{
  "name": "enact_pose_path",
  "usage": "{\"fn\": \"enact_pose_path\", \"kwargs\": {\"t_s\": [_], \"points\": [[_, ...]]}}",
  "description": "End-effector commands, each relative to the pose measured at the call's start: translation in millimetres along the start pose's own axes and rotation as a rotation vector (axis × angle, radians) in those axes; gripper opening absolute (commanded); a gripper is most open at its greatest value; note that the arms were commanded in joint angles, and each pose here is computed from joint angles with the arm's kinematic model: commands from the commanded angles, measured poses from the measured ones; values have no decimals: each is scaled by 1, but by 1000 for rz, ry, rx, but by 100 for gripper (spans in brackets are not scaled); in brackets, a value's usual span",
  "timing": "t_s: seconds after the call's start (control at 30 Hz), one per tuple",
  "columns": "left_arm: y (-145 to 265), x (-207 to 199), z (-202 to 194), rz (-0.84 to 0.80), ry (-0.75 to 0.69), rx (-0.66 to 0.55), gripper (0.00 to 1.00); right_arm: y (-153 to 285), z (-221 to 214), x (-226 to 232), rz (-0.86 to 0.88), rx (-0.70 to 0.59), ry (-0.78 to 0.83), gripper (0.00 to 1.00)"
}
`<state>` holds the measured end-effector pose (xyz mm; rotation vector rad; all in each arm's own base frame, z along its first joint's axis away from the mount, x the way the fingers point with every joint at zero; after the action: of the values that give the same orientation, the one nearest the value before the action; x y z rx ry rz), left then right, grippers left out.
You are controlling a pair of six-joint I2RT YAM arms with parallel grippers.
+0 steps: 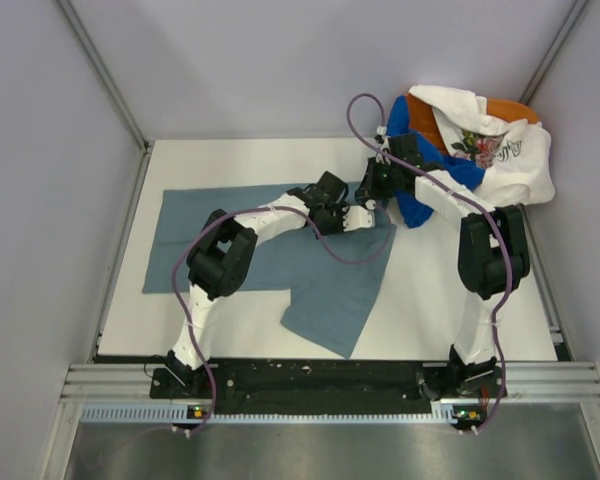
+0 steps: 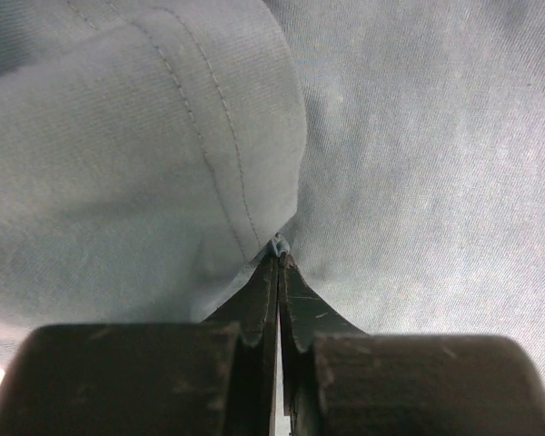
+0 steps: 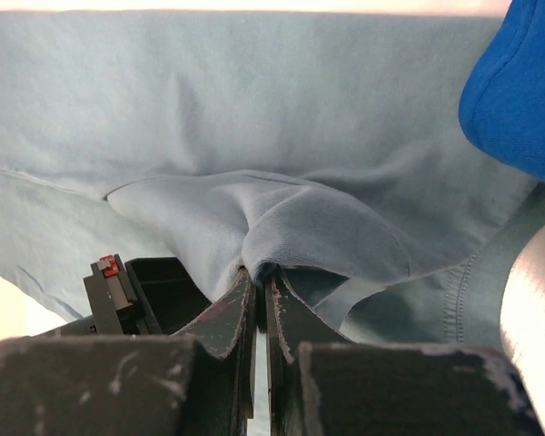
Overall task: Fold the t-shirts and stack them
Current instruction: Fold the flattened tshirt in 1/3 of the way
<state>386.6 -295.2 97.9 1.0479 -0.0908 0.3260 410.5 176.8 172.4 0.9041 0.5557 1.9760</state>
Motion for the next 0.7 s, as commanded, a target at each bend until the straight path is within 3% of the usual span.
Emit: {"fn": "enact_pose_path", "kwargs": {"t_s": [0.0, 0.37, 0.67], "points": [[4, 2, 11, -16, 8, -44, 0, 23, 19, 13, 2, -83, 55, 0], [73, 7, 10, 9, 47, -157, 0, 33, 6, 14, -12, -68, 61, 0], [79, -18, -15, -132, 34, -146, 0, 28, -24, 17, -6, 19, 66, 0]]}}
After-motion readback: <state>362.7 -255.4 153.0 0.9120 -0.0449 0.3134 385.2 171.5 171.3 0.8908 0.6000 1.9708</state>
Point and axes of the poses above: each gripper's point midway between its finger pads, its own y axis back along the fingers, its own x axis along the line the jaws close on, z = x × y, the point moved 8 cm from there along y, back along the fingers, and after that the axes turned 11 degrees about y, right-handed, at the moved point
